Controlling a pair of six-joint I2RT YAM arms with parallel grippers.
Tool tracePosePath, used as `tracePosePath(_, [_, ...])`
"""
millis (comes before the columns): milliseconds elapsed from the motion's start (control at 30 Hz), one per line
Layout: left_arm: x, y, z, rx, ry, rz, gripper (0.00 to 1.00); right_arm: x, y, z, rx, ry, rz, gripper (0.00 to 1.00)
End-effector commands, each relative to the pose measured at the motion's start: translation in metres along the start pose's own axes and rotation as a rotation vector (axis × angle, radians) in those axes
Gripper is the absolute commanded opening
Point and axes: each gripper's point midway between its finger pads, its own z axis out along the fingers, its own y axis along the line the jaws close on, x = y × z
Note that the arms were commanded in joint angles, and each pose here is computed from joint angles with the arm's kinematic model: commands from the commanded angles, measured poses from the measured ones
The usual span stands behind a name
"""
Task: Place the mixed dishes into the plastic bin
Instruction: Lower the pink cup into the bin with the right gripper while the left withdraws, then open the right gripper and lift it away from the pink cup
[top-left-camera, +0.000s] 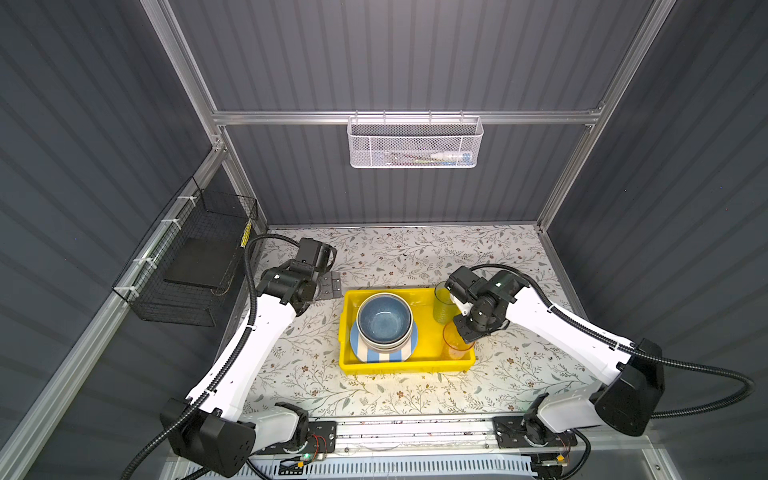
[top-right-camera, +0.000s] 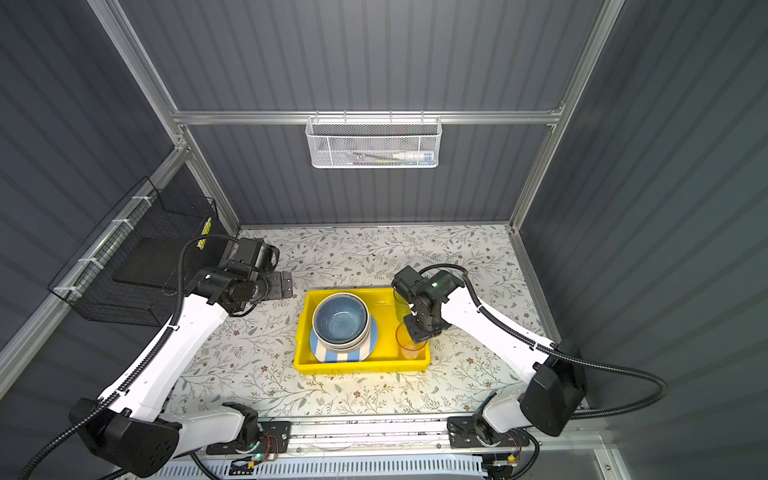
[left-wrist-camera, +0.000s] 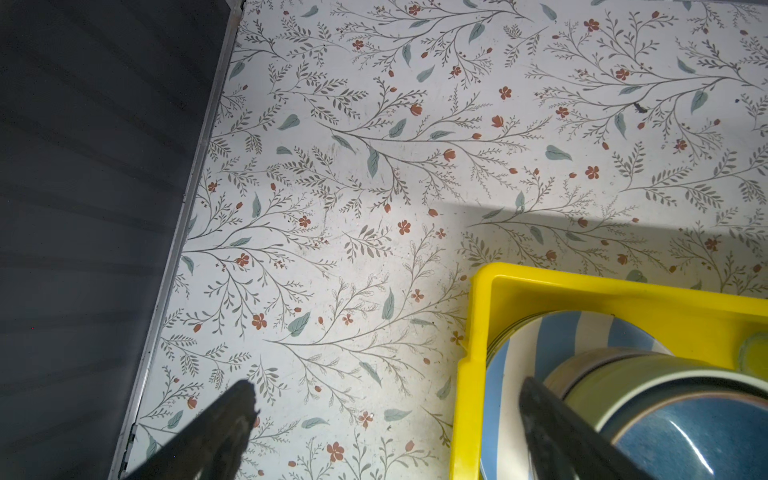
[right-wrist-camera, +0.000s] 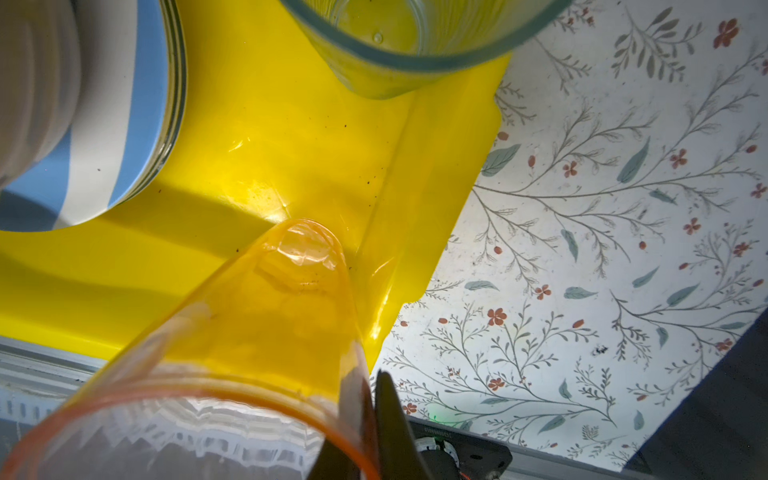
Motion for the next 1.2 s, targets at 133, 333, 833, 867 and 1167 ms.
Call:
tracePosePath(133, [0.003, 0.004, 0.000, 0.000, 0.002, 0.003, 1.00, 0.009, -0.002, 0.013, 0.027, 0.048, -0.003, 0.03])
tracePosePath(333, [0.003, 0.007, 0.001, -0.011, 0.004, 0.000, 1.00, 0.011, -0.001, 0.021, 0.028, 0.062, 0.000, 0.05])
tracePosePath(833, [0.004, 0.009, 0.004, -0.022, 0.011, 0.001, 1.00, 0.016, 0.001, 0.030, 0.022, 0.089, 0.006, 0.11])
tracePosePath(867, [0.003, 0.010, 0.004, -0.025, 0.010, 0.000, 1.00, 0.016, 0.001, 0.030, 0.021, 0.086, 0.008, 0.11])
tracePosePath(1167, [0.004, 0.010, 0.007, -0.028, 0.012, -0.001, 1.00, 0.011, 0.000, 0.020, 0.018, 0.054, 0.014, 0.21])
